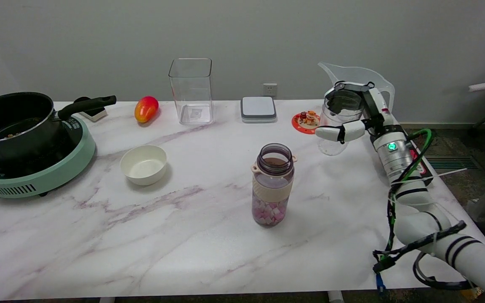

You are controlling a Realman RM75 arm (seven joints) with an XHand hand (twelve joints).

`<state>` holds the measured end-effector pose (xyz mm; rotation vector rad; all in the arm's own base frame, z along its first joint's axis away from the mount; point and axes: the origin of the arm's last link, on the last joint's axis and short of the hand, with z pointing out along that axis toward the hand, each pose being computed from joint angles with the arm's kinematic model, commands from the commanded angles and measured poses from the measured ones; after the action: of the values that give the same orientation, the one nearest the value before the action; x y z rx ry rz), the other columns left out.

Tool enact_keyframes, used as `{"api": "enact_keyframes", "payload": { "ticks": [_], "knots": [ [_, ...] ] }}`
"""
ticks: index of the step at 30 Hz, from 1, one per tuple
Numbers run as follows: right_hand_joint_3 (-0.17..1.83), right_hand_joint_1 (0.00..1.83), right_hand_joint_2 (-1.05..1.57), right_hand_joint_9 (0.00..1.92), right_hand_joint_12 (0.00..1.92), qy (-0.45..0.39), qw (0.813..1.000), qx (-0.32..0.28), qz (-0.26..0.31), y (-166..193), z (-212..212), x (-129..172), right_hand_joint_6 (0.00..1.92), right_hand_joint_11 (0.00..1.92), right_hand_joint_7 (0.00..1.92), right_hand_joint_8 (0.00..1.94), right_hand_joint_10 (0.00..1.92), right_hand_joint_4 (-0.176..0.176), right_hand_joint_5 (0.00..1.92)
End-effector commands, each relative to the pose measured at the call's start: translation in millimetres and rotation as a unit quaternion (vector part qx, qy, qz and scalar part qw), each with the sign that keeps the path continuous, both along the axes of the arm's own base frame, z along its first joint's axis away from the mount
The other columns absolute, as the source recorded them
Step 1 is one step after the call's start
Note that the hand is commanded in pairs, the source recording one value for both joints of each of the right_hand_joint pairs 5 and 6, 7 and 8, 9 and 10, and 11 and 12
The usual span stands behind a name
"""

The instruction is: Place the measuring cup onto the table.

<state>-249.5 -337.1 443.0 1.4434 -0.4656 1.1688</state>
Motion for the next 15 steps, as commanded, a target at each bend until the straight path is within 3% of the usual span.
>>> {"api": "enact_keyframes", "payload": {
  "ticks": [1, 15],
  "knots": [
    [0.55, 1.5, 1.14, 1.51, 1.31, -0.095, 0.99, 0.093, 0.038, -52, -29, -18, 1.55, 1.31, 1.6, 1.6, 1.51, 0.0, 1.55],
    [0.55, 1.51, 1.12, 1.51, 1.31, -0.095, 0.985, 0.14, 0.031, -65, -61, -9, 1.55, 1.31, 1.59, 1.59, 1.51, 0.0, 1.55]
  ]
}}
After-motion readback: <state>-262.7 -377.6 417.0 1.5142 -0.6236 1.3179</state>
